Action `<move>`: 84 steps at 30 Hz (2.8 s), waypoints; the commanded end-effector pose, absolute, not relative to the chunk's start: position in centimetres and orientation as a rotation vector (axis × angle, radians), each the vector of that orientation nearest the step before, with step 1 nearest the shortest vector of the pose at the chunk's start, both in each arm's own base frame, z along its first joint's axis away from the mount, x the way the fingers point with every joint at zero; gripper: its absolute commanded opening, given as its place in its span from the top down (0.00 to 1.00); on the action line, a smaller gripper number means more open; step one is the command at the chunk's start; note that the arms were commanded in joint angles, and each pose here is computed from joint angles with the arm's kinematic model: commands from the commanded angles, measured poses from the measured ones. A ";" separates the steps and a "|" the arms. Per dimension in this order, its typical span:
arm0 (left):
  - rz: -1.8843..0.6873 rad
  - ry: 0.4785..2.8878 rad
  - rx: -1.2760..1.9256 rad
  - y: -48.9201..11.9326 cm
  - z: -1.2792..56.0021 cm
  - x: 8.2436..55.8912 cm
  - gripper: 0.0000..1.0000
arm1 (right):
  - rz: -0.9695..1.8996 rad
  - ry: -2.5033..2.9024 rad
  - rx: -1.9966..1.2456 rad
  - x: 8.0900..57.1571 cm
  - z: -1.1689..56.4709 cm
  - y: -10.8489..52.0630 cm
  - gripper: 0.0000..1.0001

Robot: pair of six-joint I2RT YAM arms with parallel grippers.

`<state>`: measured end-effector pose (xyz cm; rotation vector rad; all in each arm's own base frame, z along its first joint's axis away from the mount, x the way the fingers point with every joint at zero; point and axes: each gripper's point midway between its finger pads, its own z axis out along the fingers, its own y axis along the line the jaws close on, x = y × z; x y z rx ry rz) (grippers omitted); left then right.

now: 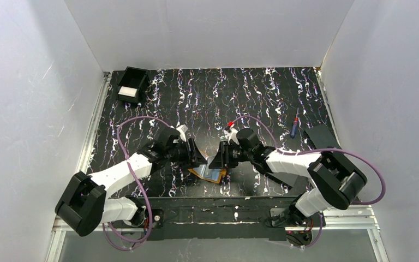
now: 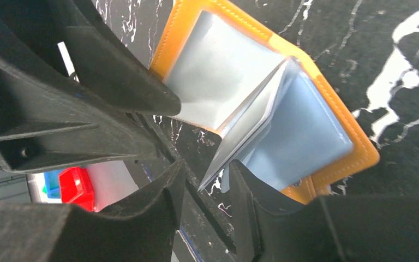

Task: Put the credit cards into the card holder
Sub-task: Open the card holder.

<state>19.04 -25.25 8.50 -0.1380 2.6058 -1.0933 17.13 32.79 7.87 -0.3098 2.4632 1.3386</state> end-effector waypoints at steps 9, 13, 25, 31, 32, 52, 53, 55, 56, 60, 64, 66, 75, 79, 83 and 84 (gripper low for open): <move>-1.082 2.590 -0.174 -24.0 8.6 18.7 0.46 | 1.385 2.383 -0.384 18.6 9.1 36.9 0.56; -1.104 2.587 -0.134 -24.1 8.7 18.3 0.43 | 1.406 2.358 -0.376 19.3 9.9 37.8 0.59; -1.007 2.560 -0.104 -22.5 10.1 18.2 0.36 | 1.435 2.370 -0.371 20.1 9.2 39.2 0.51; -0.907 2.530 -0.099 -20.8 11.4 18.3 0.20 | 1.458 2.365 -0.406 20.3 9.2 40.3 0.49; -0.896 2.525 -0.097 -20.6 11.6 18.4 0.18 | 1.464 2.363 -0.416 20.2 9.2 40.6 0.49; -0.946 2.637 -0.255 -19.6 7.8 19.8 0.34 | 1.399 2.389 -0.501 20.0 10.2 40.7 0.39; -0.949 2.648 -0.256 -19.7 7.5 19.7 0.37 | 1.375 2.395 -0.504 20.0 10.2 40.4 0.38; -0.963 2.657 -0.263 -19.9 7.3 19.8 0.39 | 1.329 2.402 -0.513 19.9 10.3 39.6 0.38; -0.968 2.656 -0.266 -20.0 7.3 19.8 0.39 | 1.296 2.409 -0.519 19.9 10.2 39.2 0.37; -0.969 2.637 -0.278 -19.9 7.8 19.9 0.38 | 1.219 2.408 -0.564 19.8 10.3 37.9 0.37; -1.020 2.578 -0.333 -19.2 9.7 21.1 0.20 | 1.164 2.377 -0.645 19.7 10.6 37.1 0.36; -1.094 2.518 -0.413 -18.4 11.3 22.4 0.15 | 1.143 2.366 -0.683 19.6 10.7 36.8 0.36; -1.328 2.280 -0.633 -15.5 17.1 28.3 0.26 | 1.230 2.354 -0.738 19.0 9.4 37.9 0.56; -1.449 2.361 -0.542 -18.6 15.5 27.2 0.44 | 1.232 2.366 -0.745 18.8 8.5 37.8 0.65; -1.428 2.532 -0.432 -22.3 11.8 24.7 0.63 | 1.231 2.376 -0.752 18.6 7.5 37.6 0.71; -1.374 2.560 -0.455 -22.2 10.4 24.4 0.65 | 1.228 2.380 -0.746 18.6 7.3 37.5 0.71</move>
